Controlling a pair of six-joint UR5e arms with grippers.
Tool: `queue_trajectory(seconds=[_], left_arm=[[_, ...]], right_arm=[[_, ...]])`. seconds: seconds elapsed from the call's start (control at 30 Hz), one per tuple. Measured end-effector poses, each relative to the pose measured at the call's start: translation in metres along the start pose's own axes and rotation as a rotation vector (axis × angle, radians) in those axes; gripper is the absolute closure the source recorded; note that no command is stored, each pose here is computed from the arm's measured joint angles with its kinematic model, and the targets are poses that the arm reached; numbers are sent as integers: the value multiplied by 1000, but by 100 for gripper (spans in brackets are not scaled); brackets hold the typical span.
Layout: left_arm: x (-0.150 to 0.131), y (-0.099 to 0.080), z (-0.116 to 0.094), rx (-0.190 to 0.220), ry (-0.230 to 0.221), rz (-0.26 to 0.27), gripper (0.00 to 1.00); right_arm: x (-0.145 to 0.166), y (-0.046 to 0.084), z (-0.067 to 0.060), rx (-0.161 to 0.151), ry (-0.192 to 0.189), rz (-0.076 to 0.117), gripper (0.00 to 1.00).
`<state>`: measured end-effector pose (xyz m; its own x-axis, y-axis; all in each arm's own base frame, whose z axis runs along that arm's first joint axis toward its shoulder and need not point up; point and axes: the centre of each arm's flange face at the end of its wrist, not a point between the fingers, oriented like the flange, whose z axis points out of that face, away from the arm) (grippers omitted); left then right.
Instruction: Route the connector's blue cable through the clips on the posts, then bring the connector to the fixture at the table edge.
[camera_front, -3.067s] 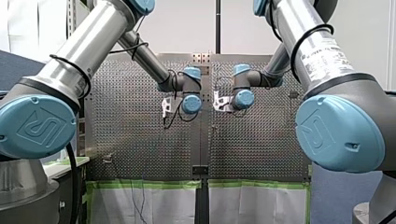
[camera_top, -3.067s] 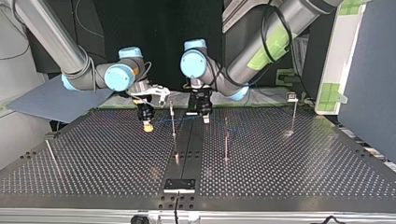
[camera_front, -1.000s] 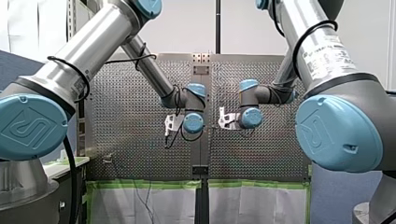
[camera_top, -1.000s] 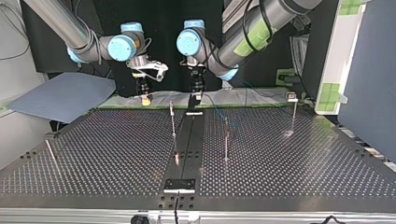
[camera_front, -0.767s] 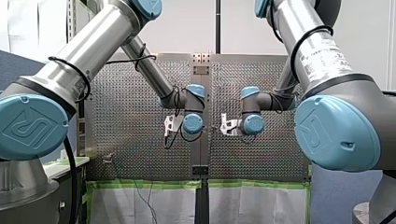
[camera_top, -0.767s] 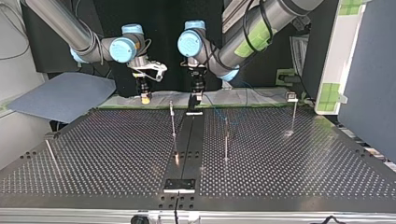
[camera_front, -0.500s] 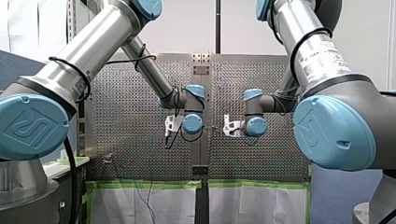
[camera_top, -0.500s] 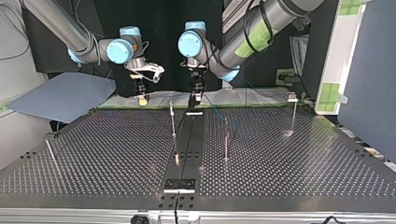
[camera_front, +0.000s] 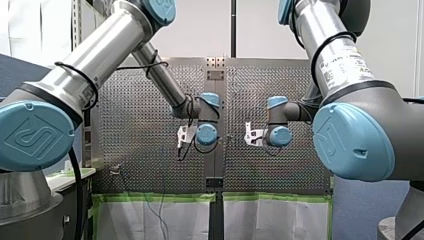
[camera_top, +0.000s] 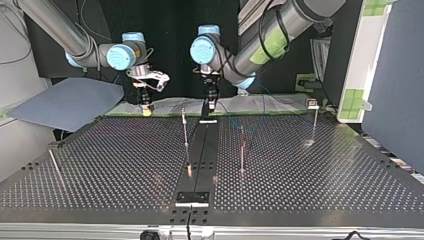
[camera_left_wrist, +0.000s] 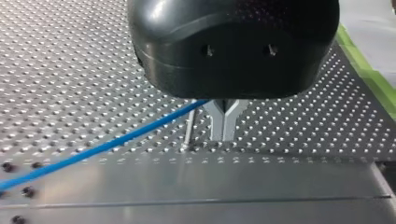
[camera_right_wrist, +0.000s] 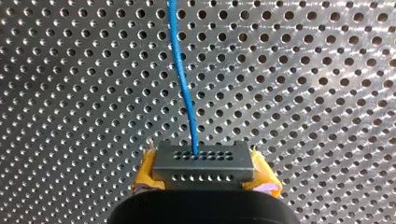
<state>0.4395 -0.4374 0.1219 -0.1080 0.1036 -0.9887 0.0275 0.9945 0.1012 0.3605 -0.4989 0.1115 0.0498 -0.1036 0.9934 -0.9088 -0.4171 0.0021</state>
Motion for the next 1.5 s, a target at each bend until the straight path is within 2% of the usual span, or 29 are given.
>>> queue_trajectory(seconds=[0.3,0.63,0.97,1.13,1.5], left_arm=[[10,-15,14,18,0,-17,100],[5,-15,23,25,-7,-25,100],[9,-17,30,41,-2,-36,100],[22,-21,38,41,10,-57,100],[10,-24,53,35,-17,-86,100]], right_arm=[[-1,2,2,18,7,-3,99],[-1,10,5,34,12,0,99],[0,15,8,79,20,-1,99],[2,23,12,72,25,0,99],[2,45,17,37,29,5,99]])
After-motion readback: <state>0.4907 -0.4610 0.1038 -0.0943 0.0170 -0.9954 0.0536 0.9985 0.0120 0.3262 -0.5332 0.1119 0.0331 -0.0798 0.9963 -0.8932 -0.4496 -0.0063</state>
